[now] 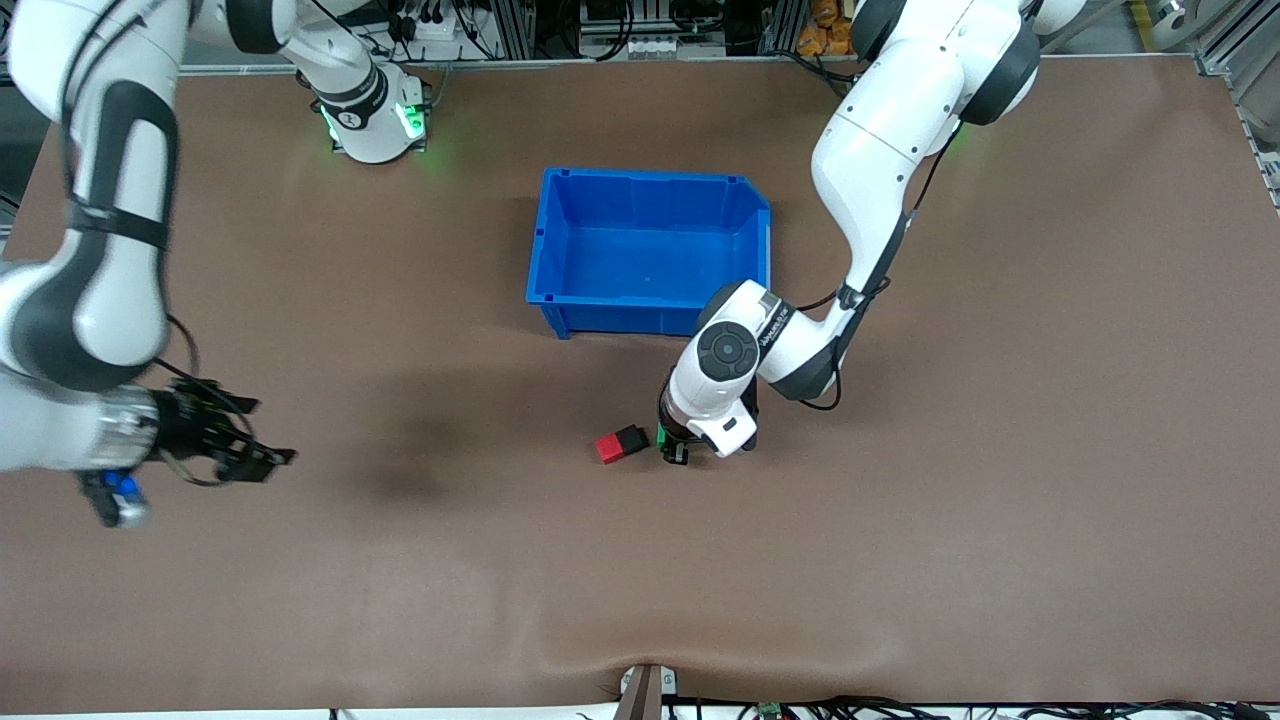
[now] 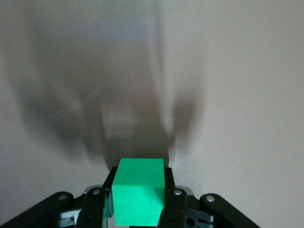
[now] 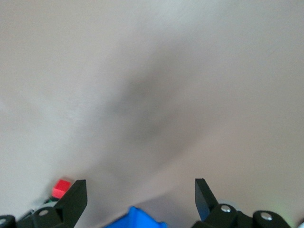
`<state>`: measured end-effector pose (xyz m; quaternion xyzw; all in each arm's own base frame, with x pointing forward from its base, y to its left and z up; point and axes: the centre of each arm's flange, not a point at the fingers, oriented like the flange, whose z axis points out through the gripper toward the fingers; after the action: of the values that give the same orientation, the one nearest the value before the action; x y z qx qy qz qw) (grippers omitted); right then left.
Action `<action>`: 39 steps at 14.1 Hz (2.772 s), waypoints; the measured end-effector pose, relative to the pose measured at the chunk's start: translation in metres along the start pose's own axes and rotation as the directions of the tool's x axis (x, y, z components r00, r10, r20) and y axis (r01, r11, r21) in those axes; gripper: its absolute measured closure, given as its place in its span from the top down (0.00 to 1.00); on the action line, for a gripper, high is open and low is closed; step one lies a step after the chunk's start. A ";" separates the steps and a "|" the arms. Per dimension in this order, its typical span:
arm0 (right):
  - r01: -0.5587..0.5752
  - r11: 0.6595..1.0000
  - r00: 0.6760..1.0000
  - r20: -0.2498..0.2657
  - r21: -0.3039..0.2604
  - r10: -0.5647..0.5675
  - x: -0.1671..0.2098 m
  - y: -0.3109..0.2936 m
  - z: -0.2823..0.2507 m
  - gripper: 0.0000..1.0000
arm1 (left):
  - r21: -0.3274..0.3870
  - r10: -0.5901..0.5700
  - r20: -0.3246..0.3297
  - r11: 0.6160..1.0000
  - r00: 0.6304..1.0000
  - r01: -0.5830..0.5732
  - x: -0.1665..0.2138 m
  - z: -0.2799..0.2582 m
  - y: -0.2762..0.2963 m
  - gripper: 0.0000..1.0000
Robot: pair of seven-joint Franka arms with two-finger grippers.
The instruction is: Attach green and red cubes to black cube
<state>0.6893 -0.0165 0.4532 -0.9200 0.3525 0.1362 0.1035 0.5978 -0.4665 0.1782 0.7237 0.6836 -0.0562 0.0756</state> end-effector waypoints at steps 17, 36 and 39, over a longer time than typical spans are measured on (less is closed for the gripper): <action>0.565 0.806 0.807 -0.087 -0.175 -0.584 -0.137 0.130 -0.179 1.00 | 0.002 -0.161 0.034 0.987 0.986 0.161 -0.018 0.007 -0.011 0.41; 0.612 0.738 0.733 -0.145 -0.284 -0.665 -0.180 0.105 -0.184 1.00 | -0.019 0.568 -0.282 0.803 0.773 -0.596 0.008 -0.127 0.031 1.00; 0.612 0.738 0.734 -0.143 -0.285 -0.664 -0.179 0.104 -0.183 1.00 | 0.027 0.679 -0.285 0.711 0.677 -0.703 0.086 -0.200 0.053 1.00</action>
<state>0.5234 -0.0343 0.6738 -0.9998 0.0060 0.0201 -0.0002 0.6512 -0.3481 0.3603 0.9247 0.3647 0.1061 0.0265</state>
